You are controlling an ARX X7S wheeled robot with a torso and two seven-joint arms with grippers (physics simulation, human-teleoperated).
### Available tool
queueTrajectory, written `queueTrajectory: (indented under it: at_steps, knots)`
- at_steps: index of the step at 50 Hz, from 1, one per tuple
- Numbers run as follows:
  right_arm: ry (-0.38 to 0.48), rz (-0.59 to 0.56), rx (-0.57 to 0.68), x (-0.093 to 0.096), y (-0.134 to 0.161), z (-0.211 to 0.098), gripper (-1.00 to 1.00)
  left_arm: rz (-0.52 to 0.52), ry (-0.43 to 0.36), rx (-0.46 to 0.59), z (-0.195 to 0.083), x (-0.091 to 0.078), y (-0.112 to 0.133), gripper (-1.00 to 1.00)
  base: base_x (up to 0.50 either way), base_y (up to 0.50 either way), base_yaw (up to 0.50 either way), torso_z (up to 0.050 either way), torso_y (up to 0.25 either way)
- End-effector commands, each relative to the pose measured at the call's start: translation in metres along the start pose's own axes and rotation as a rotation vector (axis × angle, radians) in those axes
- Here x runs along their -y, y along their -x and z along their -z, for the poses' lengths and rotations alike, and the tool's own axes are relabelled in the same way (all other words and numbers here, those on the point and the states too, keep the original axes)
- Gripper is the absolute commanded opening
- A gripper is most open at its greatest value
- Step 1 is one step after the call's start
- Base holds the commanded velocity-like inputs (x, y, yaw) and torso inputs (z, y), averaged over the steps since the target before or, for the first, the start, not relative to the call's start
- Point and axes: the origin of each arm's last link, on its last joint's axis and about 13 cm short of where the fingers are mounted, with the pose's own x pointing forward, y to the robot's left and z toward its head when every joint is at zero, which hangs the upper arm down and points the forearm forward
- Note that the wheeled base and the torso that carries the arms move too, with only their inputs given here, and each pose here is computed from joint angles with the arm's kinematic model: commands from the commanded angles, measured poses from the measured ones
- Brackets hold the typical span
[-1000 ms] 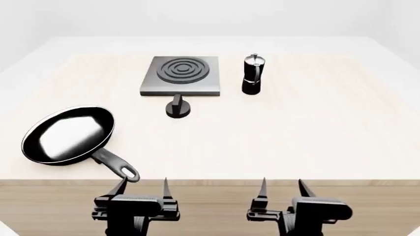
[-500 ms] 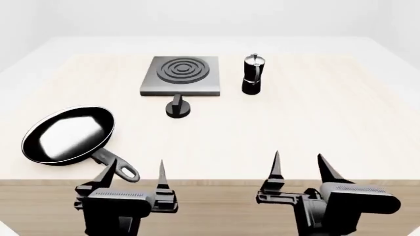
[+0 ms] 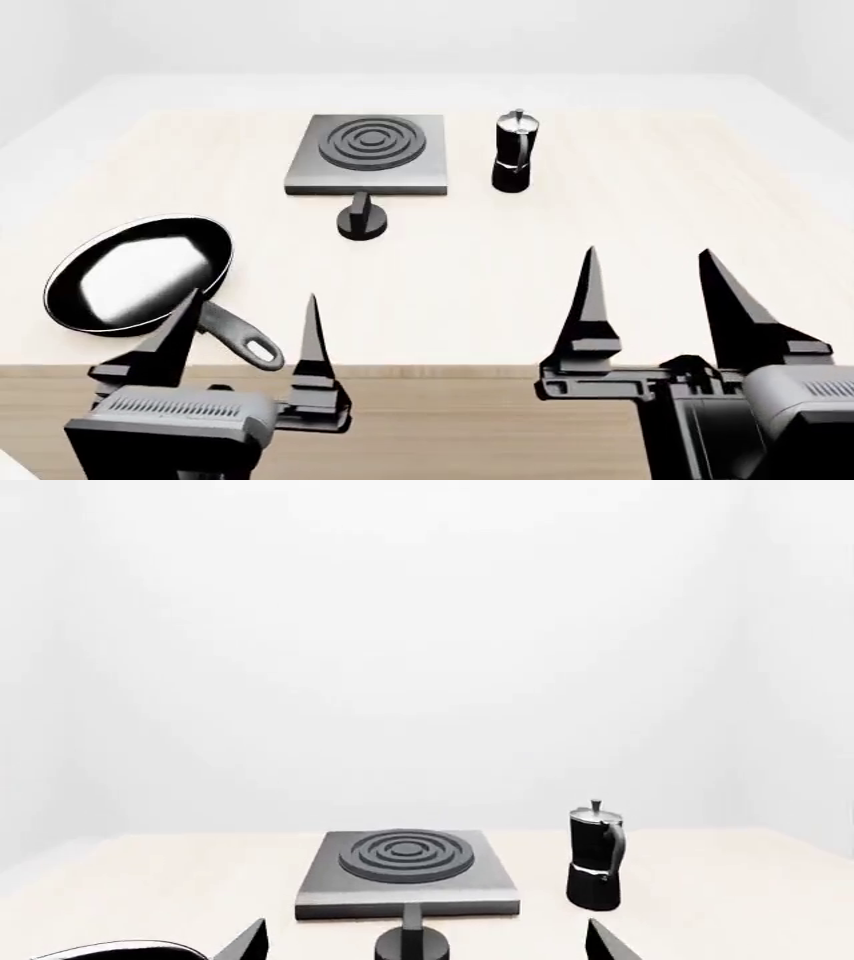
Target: Turn on the stove and put the moka pot on it.
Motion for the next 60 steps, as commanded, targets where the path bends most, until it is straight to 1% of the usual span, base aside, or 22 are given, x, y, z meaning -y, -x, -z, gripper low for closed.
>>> queueTrajectory:
  at_steps: [1, 8, 10, 39, 53, 55, 56, 57, 58, 60]
  knots:
    - [0.050, -0.036, 0.032, -0.0034, 0.0013, -0.0105, 1.00, -0.005, 0.011, 0.036, -0.0104, -0.0019, 0.0015, 1.00, 0.00, 0.00, 0.00, 0.000, 0.000]
    - [0.052, -0.034, 0.023, -0.0035, 0.0012, -0.0102, 1.00, -0.003, 0.008, 0.037, -0.0107, -0.0019, 0.0017, 1.00, 0.00, 0.00, 0.00, 0.000, 0.000]
    - [0.039, -0.037, 0.032, -0.0032, 0.0019, -0.0111, 1.00, -0.002, 0.007, 0.035, -0.0105, -0.0017, 0.0019, 1.00, 0.16, 0.00, 0.00, 0.000, 0.000]
    - [0.010, -0.038, 0.040, -0.0020, 0.0029, -0.0165, 1.00, 0.001, 0.006, 0.037, -0.0150, 0.0005, 0.0036, 1.00, 0.50, 0.00, 0.00, 0.000, 0.000]
    - [0.006, -0.038, 0.040, -0.0017, 0.0030, -0.0167, 1.00, -0.004, 0.002, 0.026, -0.0113, -0.0002, 0.0021, 1.00, 0.50, 0.00, 0.00, 0.000, 0.001]
    - [0.006, -0.039, 0.040, -0.0017, 0.0029, -0.0167, 1.00, 0.005, 0.029, 0.034, -0.0122, -0.0001, 0.0022, 1.00, 0.50, 0.00, 0.00, 0.000, 0.000]
    - [0.006, -0.039, 0.040, -0.0019, 0.0029, -0.0168, 1.00, -0.004, 0.008, 0.029, -0.0123, 0.0000, 0.0021, 1.00, 0.50, 0.00, 0.00, 0.000, 0.000]
    - [0.005, -0.039, 0.040, -0.0019, 0.0028, -0.0168, 1.00, 0.002, 0.027, 0.034, -0.0128, 0.0001, 0.0023, 1.00, 0.50, 0.00, 0.00, 0.000, 0.000]
    - [-0.001, -0.039, 0.045, -0.0019, 0.0031, -0.0171, 1.00, -0.001, 0.016, 0.031, -0.0128, -0.0002, 0.0024, 1.00, 0.50, 0.00, 0.00, 0.022, 0.000]
    - [-0.001, -0.039, 0.042, -0.0020, 0.0031, -0.0167, 1.00, 0.000, 0.018, 0.029, -0.0130, -0.0001, 0.0024, 1.00, 0.47, 0.00, 0.00, 0.045, 0.000]
